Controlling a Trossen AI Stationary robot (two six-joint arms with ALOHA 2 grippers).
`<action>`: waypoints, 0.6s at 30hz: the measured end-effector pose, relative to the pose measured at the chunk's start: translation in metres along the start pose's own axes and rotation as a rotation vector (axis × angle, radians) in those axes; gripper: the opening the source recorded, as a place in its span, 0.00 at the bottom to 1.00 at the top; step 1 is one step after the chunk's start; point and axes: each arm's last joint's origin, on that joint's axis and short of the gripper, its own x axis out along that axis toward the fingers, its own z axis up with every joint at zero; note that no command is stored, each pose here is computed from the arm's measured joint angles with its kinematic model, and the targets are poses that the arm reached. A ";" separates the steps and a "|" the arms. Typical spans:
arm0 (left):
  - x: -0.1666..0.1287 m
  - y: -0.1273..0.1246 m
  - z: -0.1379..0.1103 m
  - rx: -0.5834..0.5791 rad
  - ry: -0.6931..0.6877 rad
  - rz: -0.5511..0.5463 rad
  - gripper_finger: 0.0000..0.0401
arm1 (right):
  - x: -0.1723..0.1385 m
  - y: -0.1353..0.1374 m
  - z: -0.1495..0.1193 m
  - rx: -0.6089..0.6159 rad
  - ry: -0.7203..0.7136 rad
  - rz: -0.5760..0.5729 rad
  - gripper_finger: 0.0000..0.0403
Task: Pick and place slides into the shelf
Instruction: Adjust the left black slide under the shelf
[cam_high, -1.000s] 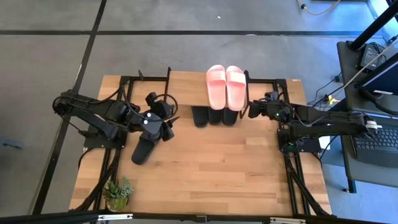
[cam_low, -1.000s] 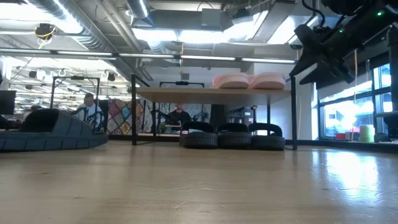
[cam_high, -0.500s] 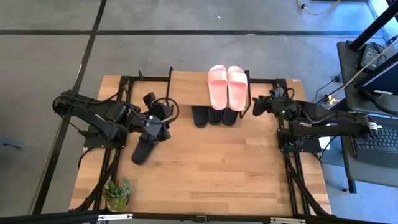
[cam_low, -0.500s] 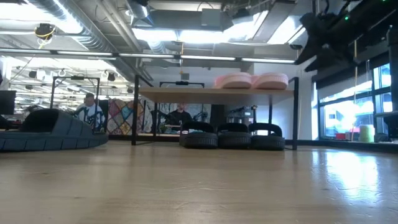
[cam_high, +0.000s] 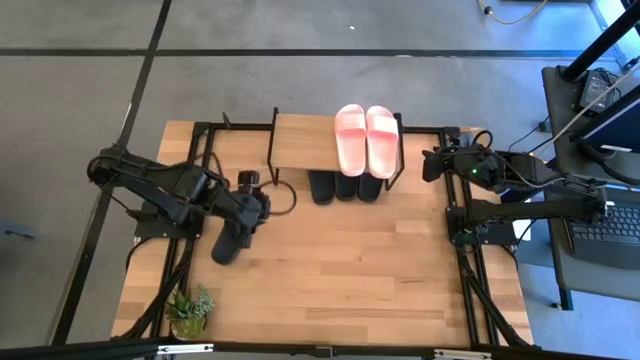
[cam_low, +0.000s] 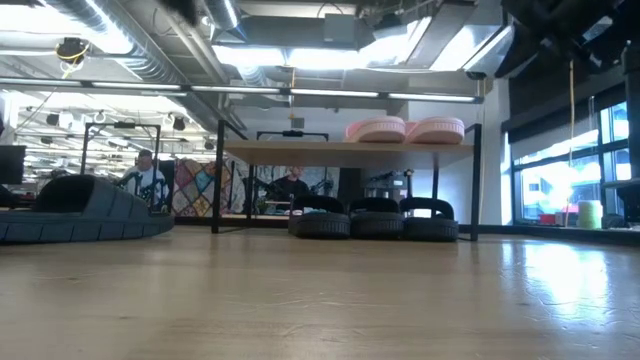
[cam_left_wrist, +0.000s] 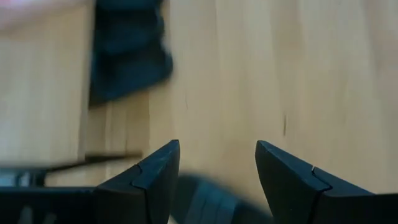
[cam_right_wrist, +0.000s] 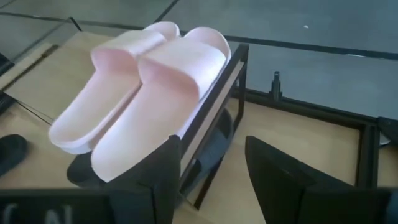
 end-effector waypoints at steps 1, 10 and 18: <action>0.003 -0.003 -0.003 0.025 0.049 0.004 0.51 | 0.000 0.000 -0.001 -0.001 0.001 -0.001 0.44; 0.037 -0.034 -0.018 0.231 0.438 0.050 0.51 | 0.011 -0.002 -0.014 -0.009 0.036 -0.033 0.44; 0.085 -0.051 -0.060 0.122 0.450 -0.004 0.51 | 0.017 -0.004 -0.022 -0.022 0.055 -0.051 0.44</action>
